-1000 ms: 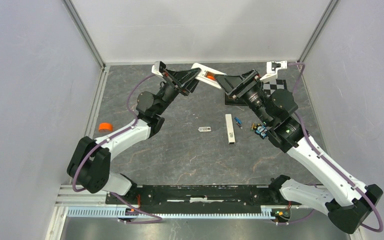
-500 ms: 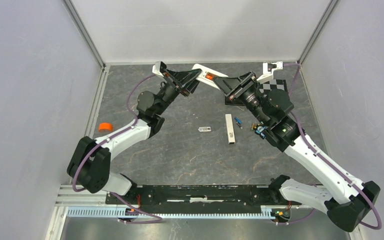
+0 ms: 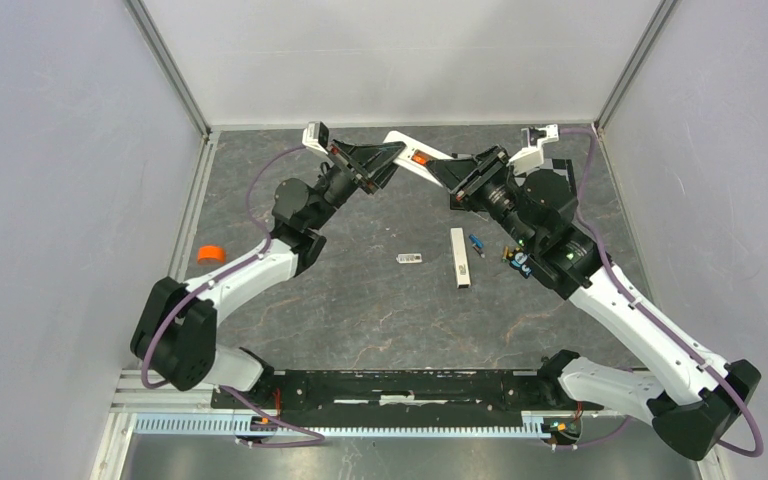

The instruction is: Load the batteries into the remote control

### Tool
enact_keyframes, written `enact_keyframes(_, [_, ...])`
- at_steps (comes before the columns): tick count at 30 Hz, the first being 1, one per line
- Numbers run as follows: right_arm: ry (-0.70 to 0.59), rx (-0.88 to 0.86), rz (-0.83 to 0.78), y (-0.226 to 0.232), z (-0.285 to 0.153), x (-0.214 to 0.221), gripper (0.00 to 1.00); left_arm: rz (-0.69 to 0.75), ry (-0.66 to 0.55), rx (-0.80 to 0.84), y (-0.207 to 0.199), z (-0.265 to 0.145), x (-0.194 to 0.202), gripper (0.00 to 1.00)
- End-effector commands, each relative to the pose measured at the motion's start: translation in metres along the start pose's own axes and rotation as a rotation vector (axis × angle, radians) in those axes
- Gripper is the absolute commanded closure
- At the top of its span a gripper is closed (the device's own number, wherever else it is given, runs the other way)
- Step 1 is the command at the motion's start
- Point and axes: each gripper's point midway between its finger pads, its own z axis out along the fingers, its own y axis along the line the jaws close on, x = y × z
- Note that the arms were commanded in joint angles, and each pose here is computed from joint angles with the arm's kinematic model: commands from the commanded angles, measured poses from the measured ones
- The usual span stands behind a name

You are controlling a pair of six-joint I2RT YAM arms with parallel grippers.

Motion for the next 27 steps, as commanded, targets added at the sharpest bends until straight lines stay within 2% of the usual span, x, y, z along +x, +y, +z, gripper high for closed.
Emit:
enact_keyframes(1, [0.038, 0.241, -0.04, -0.062, 0.002, 0.016, 0.71, 0.3, 0.097, 0.177, -0.079, -0.012, 0.027, 0.98])
enact_keyframes(7, [0.085, 0.289, -0.041, -0.082, 0.004, 0.03, 0.6, 0.345, 0.127, 0.207, -0.084, -0.013, 0.033, 0.98])
enact_keyframes(10, [0.078, 0.253, -0.06, -0.076, 0.005, 0.027, 0.4, 0.361, 0.126, 0.191, -0.078, -0.012, 0.032, 0.98])
enact_keyframes(13, [0.011, 0.144, -0.115, -0.055, 0.001, 0.01, 0.19, 0.387, 0.13, 0.162, -0.07, -0.012, 0.03, 0.98])
enact_keyframes(16, [-0.04, 0.011, -0.155, -0.033, -0.007, -0.004, 0.09, 0.416, 0.141, 0.128, -0.06, -0.013, 0.028, 0.98])
enact_keyframes(22, [-0.105, -0.112, -0.268, -0.01, -0.026, -0.027, 0.02, 0.473, 0.184, 0.092, -0.04, -0.019, 0.025, 0.98])
enact_keyframes(27, [-0.167, -0.074, -0.409, -0.012, -0.037, -0.05, 0.06, 0.566, 0.296, 0.1, -0.024, -0.027, 0.033, 0.98])
